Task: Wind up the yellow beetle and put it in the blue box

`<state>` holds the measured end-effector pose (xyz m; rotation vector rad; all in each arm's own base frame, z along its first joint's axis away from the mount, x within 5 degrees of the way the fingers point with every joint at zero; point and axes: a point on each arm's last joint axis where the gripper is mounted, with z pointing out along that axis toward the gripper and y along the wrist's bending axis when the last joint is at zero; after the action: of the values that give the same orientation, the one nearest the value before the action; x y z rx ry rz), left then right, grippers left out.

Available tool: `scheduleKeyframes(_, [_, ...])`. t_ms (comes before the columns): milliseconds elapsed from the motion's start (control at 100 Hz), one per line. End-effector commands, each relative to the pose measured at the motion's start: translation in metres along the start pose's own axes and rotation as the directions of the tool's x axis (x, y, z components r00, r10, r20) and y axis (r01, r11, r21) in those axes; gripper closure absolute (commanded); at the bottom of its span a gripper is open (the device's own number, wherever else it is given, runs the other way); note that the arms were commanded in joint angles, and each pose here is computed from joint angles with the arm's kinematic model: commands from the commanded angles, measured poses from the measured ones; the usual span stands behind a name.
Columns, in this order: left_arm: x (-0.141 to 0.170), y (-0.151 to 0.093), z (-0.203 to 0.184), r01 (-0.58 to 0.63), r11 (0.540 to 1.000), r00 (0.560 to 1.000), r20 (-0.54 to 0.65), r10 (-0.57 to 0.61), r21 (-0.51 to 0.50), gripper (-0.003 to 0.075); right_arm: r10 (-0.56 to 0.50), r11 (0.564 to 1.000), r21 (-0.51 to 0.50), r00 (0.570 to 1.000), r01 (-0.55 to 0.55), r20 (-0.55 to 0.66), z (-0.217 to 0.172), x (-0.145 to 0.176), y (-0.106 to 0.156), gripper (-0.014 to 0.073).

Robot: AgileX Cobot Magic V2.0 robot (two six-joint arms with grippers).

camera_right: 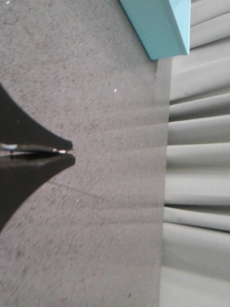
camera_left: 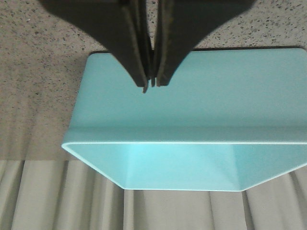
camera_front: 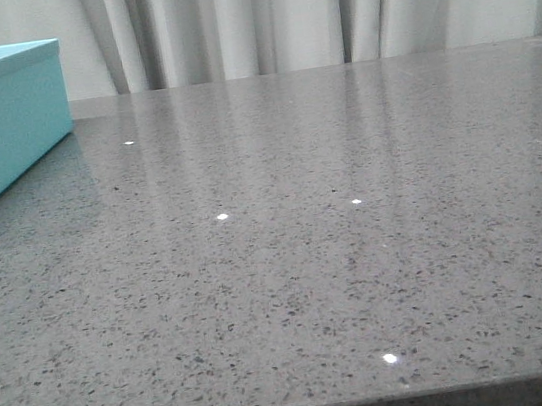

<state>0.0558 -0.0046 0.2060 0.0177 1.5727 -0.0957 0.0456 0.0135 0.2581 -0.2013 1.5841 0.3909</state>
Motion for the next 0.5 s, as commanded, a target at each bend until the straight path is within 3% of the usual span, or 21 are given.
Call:
scheduleKeyframes(0, [0.007, 0.001, -0.001, 0.013, 1.0, 0.999, 0.052, -0.013, 0.001, 0.0741, -0.029, 0.999, -0.018, 0.978, 0.033, 0.206, 0.002, -0.011, 0.005, 0.0654])
scheduleKeyframes(150, [0.007, 0.001, -0.001, 0.013, 1.0, 0.999, 0.052, -0.013, 0.001, 0.0741, -0.051, 0.996, 0.08, 0.955, 0.029, 0.294, 0.006, 0.001, -0.001, 0.0654])
scheduleKeyframes(350, [0.007, 0.001, -0.001, 0.013, 1.0, 0.999, 0.052, -0.013, 0.001, 0.0741, -0.028, 0.977, 0.214, 0.977, -0.019, 0.212, 0.011, 0.036, -0.014, 0.0654])
scheduleKeyframes(490, [0.007, 0.001, -0.001, 0.013, 1.0, 0.999, 0.052, -0.013, 0.001, 0.0741, -0.052, 0.962, 0.273, 0.986, 0.006, 0.162, 0.009, 0.041, -0.018, 0.0654])
